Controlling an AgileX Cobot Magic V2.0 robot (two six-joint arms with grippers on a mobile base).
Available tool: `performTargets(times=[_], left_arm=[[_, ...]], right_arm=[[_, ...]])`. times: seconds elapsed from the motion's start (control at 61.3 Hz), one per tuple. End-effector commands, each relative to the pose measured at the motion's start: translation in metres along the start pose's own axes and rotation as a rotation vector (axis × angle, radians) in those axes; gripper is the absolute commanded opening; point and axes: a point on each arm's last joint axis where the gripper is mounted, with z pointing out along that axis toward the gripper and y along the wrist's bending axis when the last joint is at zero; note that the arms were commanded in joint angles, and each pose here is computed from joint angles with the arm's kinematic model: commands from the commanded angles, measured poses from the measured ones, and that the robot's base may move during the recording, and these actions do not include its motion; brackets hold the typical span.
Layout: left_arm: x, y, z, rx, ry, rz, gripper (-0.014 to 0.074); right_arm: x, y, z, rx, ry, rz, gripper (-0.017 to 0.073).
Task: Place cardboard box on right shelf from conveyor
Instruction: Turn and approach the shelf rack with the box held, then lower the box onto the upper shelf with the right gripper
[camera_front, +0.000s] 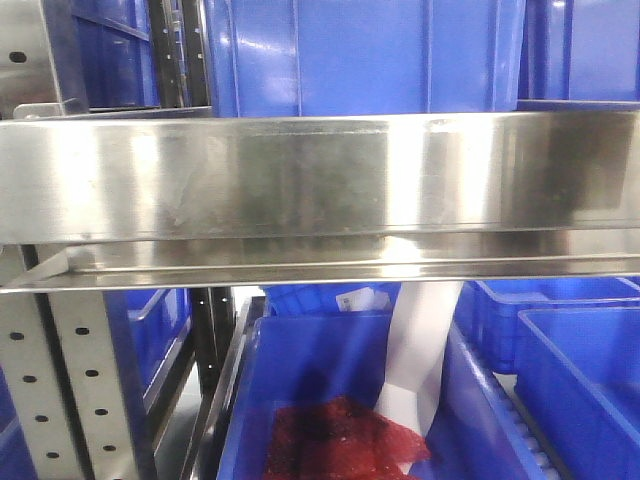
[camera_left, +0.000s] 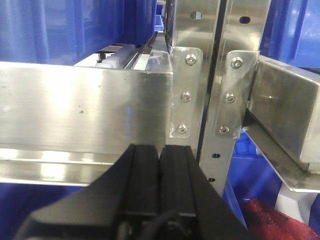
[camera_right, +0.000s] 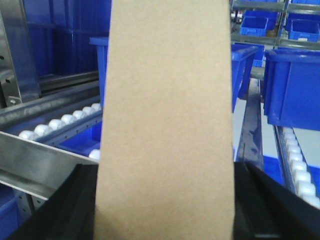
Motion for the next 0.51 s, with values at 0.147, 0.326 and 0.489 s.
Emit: performTargets(times=[0.147, 0.326, 0.489], left_arm=[[-0.005, 0.000, -0.001, -0.004, -0.091, -0.006, -0.0116], [-0.005, 0.000, -0.001, -0.004, -0.091, -0.006, -0.0116], [-0.005, 0.000, -0.001, -0.004, -0.091, -0.006, -0.0116]], right_arm=[[-0.058, 0.007, 0.027, -0.025, -0.106, -0.165, 0.0172], [-0.093, 0.016, 0.071, -0.057, -0.053, -0.475, 0.0172], [-0.108, 0.025, 0.116, -0.119, -0.014, -0.791, 0.0172]])
